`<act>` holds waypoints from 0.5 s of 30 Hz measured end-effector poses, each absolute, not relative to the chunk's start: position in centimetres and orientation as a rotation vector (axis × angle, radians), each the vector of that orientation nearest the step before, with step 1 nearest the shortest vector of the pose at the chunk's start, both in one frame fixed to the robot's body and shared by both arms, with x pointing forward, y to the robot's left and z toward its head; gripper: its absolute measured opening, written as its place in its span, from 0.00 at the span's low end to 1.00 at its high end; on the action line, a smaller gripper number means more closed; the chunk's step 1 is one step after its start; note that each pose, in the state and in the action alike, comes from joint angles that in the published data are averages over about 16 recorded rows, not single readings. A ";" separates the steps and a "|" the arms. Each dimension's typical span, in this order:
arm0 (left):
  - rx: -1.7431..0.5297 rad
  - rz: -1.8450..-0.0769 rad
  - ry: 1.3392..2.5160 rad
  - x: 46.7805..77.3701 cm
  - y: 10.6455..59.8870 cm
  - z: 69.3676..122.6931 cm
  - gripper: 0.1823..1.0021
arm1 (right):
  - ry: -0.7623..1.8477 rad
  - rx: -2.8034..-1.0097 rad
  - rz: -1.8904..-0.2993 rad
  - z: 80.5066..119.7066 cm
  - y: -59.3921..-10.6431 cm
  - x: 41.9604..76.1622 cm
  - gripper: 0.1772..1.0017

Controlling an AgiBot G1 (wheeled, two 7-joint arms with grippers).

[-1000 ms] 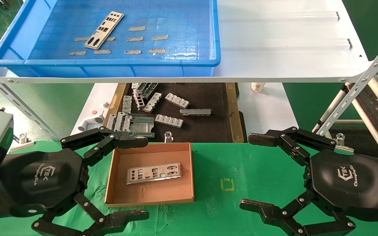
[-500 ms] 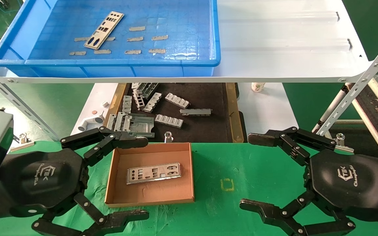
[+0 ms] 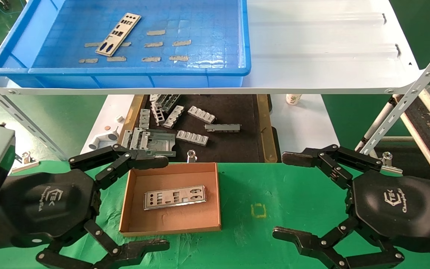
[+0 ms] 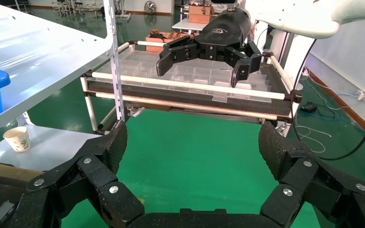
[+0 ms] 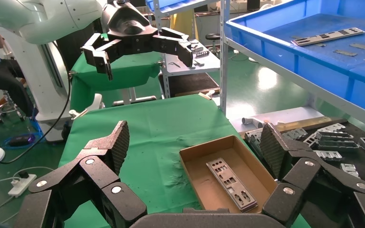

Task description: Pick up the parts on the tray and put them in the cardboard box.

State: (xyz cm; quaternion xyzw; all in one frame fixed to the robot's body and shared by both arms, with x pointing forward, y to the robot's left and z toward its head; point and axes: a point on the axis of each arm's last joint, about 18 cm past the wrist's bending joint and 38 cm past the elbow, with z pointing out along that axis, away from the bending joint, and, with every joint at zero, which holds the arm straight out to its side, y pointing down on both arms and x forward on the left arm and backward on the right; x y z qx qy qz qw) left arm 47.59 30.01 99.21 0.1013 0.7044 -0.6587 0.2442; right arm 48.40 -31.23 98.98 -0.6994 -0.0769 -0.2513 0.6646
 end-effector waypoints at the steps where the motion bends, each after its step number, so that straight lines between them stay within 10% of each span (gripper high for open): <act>1: 0.277 -1.799 1.924 47.6 30.0 99.2 1.00 | -0.174 -1.580 -0.568 99.0 -31.2 48.4 1.00; 15: 0.277 -1.799 1.924 47.6 30.0 99.2 1.00 | -0.174 -1.580 -0.568 99.0 -31.2 48.4 1.00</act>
